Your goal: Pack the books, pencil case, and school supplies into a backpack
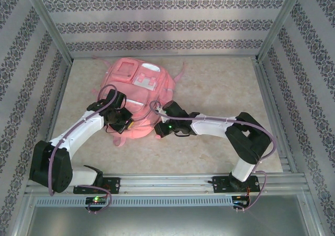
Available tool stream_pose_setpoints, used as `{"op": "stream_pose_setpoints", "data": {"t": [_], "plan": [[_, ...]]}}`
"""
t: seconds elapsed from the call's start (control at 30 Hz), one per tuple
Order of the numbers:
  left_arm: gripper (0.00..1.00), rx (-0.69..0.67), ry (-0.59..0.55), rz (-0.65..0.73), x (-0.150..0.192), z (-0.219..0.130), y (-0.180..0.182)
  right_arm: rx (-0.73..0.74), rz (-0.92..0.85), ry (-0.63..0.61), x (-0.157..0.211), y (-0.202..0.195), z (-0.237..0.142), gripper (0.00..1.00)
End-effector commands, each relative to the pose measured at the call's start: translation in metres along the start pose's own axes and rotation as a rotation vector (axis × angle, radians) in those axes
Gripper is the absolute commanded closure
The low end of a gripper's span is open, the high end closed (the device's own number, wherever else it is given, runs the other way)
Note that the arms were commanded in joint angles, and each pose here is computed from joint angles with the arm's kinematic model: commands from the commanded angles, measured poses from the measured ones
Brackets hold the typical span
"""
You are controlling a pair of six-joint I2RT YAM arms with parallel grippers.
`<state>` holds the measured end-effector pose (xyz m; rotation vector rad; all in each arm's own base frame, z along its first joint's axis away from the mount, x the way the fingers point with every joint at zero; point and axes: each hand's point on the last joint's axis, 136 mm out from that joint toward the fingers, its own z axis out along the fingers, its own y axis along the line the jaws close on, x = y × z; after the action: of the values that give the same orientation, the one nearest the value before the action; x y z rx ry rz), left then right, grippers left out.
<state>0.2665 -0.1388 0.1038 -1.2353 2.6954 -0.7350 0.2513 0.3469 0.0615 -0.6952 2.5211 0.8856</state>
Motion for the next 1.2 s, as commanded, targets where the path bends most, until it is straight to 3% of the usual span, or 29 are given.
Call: {"op": "stream_pose_setpoints", "data": {"t": [0.0,0.47,1.17], "plan": [[1.0,0.016,-0.005,0.032,0.004,-0.003,0.001,0.018,-0.006,0.011,0.009,-0.002,-0.007,1.0],[1.0,0.009,0.067,0.12,0.023,-0.008,0.019,0.13,0.06,-0.004,-0.005,-0.043,-0.013,1.0],[1.0,0.027,0.119,0.193,0.029,-0.006,0.006,0.223,0.286,-0.03,-0.036,-0.102,-0.007,1.0]]}}
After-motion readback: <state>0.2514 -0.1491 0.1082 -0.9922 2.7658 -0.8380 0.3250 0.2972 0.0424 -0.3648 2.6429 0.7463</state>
